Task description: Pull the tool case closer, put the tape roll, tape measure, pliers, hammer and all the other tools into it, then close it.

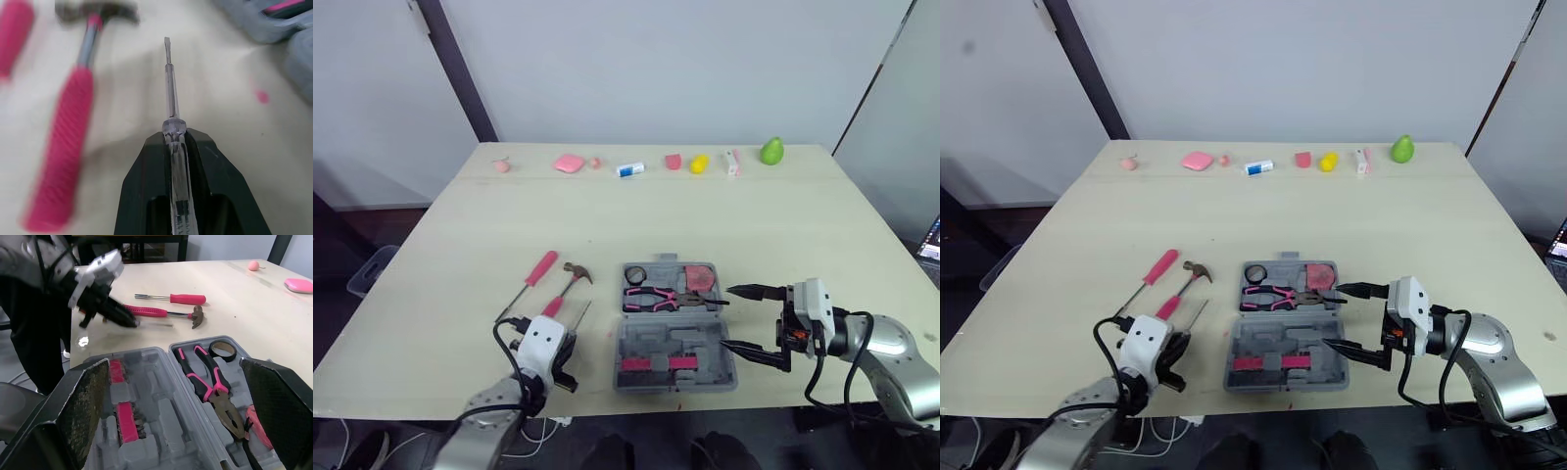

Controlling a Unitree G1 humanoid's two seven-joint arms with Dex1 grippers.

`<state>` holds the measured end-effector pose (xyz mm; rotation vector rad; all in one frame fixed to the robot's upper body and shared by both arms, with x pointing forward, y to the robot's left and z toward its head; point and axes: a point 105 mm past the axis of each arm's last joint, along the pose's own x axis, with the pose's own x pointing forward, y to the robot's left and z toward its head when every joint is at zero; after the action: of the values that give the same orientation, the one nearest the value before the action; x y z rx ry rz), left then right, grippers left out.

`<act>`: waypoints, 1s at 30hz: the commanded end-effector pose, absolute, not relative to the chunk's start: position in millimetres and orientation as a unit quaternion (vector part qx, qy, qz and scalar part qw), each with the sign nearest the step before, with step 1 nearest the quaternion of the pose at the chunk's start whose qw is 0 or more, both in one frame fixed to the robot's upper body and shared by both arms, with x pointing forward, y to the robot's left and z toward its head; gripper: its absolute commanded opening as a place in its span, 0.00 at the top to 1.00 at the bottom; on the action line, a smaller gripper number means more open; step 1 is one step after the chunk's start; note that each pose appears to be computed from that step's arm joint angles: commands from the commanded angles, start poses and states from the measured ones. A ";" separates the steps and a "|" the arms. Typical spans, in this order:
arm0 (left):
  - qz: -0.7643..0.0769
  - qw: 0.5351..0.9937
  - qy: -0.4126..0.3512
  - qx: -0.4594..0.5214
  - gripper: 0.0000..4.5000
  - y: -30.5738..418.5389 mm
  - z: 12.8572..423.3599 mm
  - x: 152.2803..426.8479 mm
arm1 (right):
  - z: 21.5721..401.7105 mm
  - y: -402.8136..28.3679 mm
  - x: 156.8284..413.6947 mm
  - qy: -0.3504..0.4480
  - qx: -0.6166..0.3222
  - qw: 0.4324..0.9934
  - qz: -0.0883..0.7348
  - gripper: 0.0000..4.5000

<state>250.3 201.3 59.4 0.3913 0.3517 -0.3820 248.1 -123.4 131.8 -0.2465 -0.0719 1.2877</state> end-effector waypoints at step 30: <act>-0.588 0.708 0.194 0.340 0.99 114.4 104.9 298.6 | 126.7 -158.7 243.9 0.012 -0.134 0.822 0.553 0.00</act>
<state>299.8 119.6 101.9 0.7409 0.4287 -1.2839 244.3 -157.1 116.5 -0.2527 0.0569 1.1880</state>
